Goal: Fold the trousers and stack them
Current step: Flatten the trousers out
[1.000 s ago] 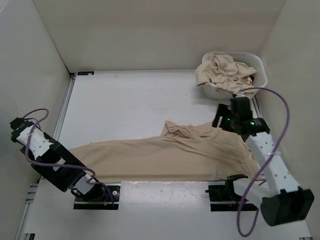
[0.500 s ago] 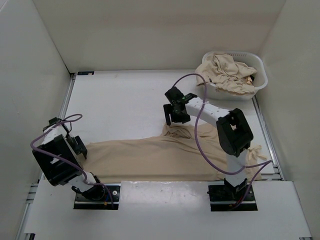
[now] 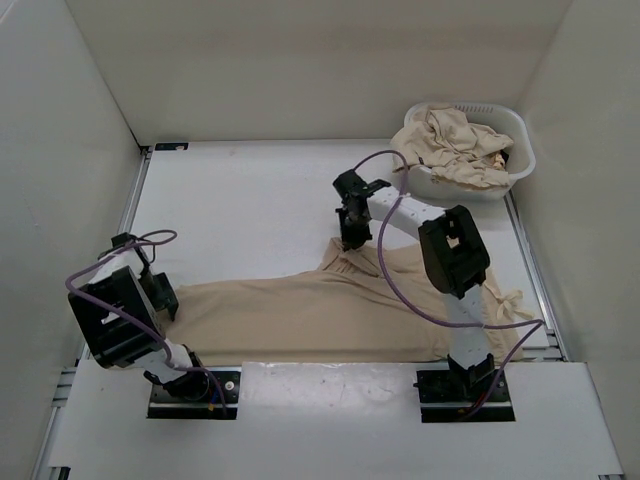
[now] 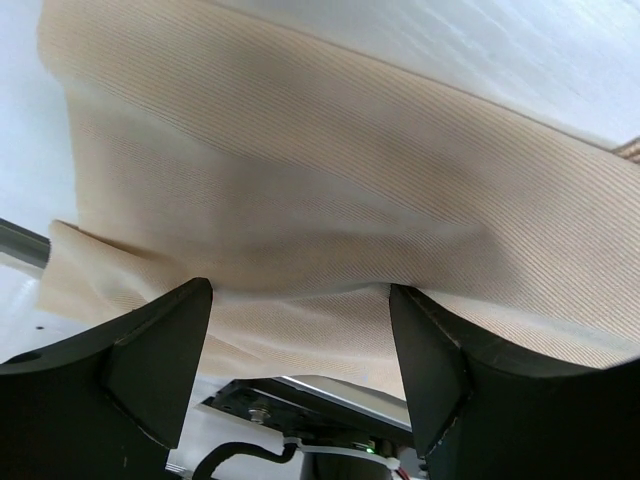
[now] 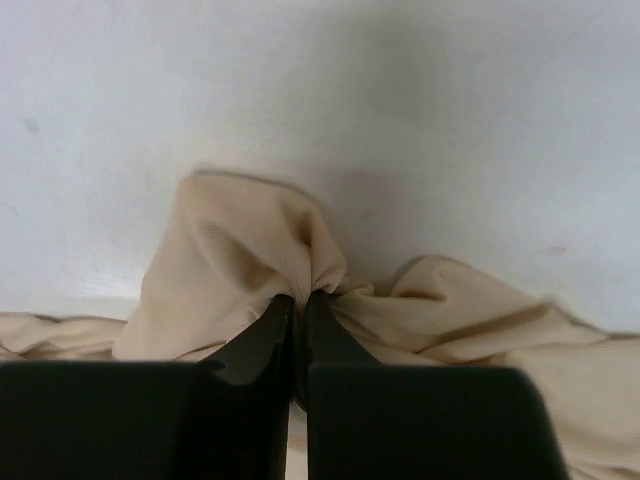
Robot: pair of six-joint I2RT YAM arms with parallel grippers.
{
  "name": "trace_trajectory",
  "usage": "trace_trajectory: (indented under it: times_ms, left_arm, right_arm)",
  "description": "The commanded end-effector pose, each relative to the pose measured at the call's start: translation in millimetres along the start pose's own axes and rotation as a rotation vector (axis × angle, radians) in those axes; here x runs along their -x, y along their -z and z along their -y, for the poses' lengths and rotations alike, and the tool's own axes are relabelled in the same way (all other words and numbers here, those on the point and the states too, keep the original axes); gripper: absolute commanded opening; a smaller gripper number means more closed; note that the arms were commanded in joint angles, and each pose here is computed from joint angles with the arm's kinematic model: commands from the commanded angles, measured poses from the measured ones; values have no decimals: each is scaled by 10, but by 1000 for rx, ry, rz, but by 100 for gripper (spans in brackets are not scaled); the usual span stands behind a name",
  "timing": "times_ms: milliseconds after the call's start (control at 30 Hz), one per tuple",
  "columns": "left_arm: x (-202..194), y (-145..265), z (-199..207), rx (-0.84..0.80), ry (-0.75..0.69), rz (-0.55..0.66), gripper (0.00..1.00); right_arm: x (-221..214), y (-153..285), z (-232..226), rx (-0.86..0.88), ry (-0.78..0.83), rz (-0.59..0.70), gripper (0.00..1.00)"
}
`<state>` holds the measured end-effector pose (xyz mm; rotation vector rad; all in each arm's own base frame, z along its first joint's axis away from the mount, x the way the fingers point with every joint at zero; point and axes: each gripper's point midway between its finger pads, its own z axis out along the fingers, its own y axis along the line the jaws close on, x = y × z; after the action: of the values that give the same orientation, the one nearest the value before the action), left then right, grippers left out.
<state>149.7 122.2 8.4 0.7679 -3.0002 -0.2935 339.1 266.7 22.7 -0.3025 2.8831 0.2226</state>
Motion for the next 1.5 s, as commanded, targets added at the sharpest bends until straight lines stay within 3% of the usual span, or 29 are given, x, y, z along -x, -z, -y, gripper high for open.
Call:
trace_trajectory:
  times_ms: [0,67,133,167,200,267,367,500,567,600,700,733,800,900,1033,1133,1167,1300,1467]
  left_arm:
    - [-285,-405,-11,95,-49,-68,83]
    - [-290,-439,17,106,-73,-62,83]
    - [-334,-448,20,116,-88,-70,83]
    - [-349,-462,6,125,-89,-70,83]
    - [-358,-471,23,126,-101,-76,83]
    - [-358,-471,24,126,-102,-76,83]
    - [-389,-499,26,127,-104,-85,83]
    - [-388,-497,11,136,-104,-85,83]
    - [-373,-485,9,135,-102,-76,83]
    - [-299,-442,-11,145,-94,-44,85]
    - [-63,-270,-26,142,-76,21,87]
    - [22,-155,-18,128,-70,46,89]
    - [485,167,15,89,-43,157,92]
    - [1071,833,190,-1,-55,327,95]
    - [1380,1505,818,-128,-214,451,95]
    - [1168,1692,1628,-191,-456,482,98]
    - [946,1715,2010,-214,-585,480,98]
    - [406,1455,2890,-299,-849,374,99]
    - [171,1284,3539,-321,-990,364,99]
  right_arm:
    - [485,126,142,107,-179,96,0]
    - [708,211,447,69,-369,186,0]
    - [1005,539,656,44,-495,370,0]
    - [949,546,791,8,-583,405,0]
    - [1096,830,950,-46,-634,541,0]
    - [1101,1010,1127,-116,-715,624,0]
    - [1104,1169,1182,-181,-712,674,0]
    - [1017,944,1020,-236,-518,528,1]
    - [978,907,906,-260,-434,473,13]
    - [957,918,922,-277,-397,451,31]
    - [871,1055,872,-310,-341,443,59]
    - [820,1076,865,-318,-321,443,64]
    - [741,1234,889,-315,-313,450,81]
    - [558,1479,1031,-369,-315,459,83]
    - [193,1726,1416,-440,-396,445,83]
    - [-248,1726,1880,-511,-552,384,83]
    - [-377,1747,1971,-514,-601,376,82]
    - [-847,1580,2424,-545,-791,301,80]
    - [-1286,1408,2774,-588,-985,230,79]
